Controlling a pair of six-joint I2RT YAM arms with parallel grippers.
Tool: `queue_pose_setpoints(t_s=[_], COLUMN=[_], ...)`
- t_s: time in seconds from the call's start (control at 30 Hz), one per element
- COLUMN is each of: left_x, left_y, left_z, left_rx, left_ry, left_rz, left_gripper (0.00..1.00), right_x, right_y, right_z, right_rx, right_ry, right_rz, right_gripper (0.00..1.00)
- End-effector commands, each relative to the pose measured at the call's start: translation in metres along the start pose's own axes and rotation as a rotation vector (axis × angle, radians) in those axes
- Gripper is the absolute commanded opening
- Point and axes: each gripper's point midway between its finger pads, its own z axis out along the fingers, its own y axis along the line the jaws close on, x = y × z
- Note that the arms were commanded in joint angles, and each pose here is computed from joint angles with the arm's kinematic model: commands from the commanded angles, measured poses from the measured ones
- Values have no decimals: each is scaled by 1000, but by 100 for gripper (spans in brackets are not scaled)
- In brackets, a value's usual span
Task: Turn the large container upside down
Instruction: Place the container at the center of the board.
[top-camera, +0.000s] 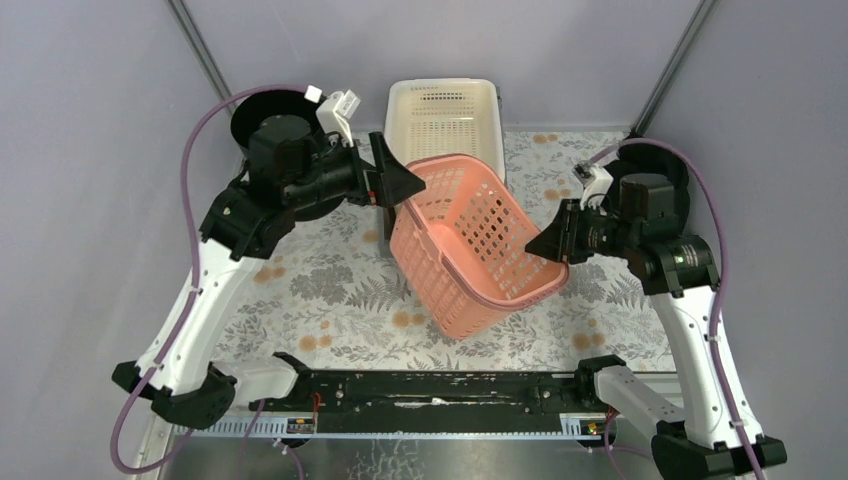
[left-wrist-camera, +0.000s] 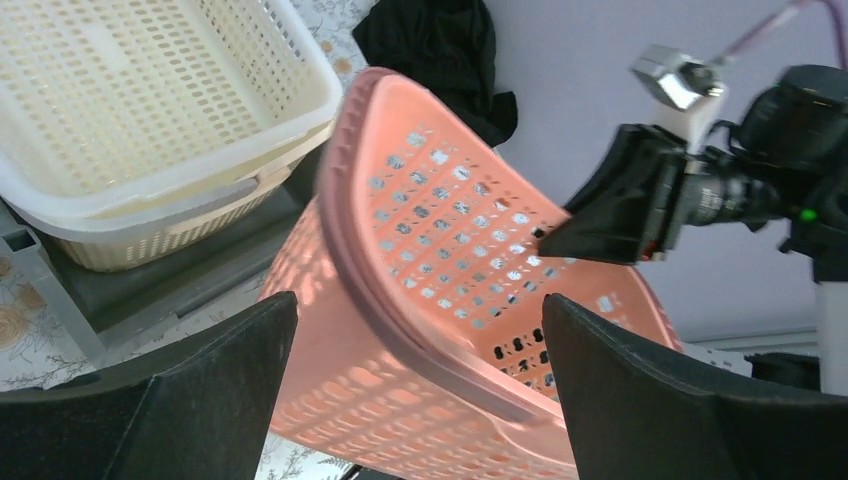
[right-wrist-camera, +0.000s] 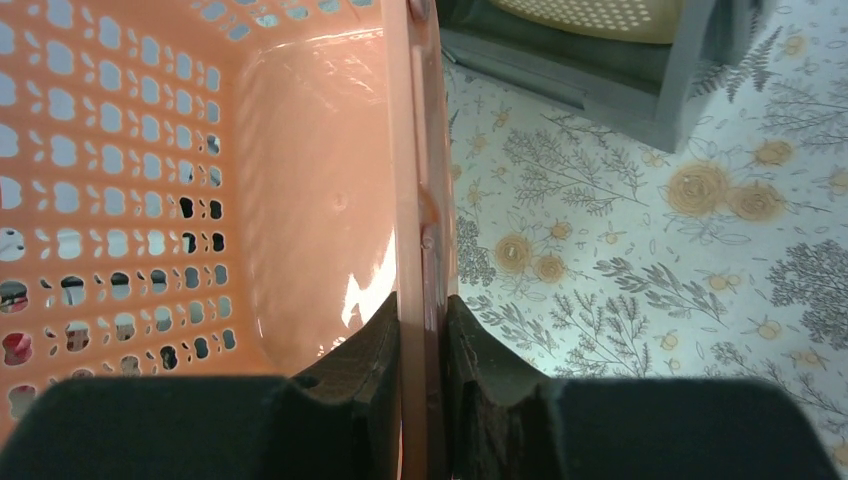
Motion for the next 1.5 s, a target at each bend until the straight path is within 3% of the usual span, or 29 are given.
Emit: queue_pose_setpoints(t_s=[0.0, 0.4, 0.67, 1.0, 1.27, 1.47], left_x=[0, 75, 90, 86, 58, 34], left_y=[-2, 50, 57, 56, 37, 23], left_z=[-15, -29, -35, -41, -75, -111], left_rx=[-14, -154, -174, -188, -196, -222], left_ry=[-23, 13, 17, 6, -103, -221], left_rz=[3, -103, -121, -113, -94, -83], left_gripper=[100, 100, 100, 100, 100, 100], right_x=[-9, 47, 66, 68, 58, 45], right_y=[12, -11, 1, 48, 110, 130], right_z=[17, 57, 83, 146, 205, 256], right_rx=[-83, 41, 43, -5, -110, -41], right_ry=[2, 175, 250, 244, 193, 123], right_rz=[-74, -167, -275, -359, -269, -148], right_gripper=[0, 0, 0, 0, 0, 0])
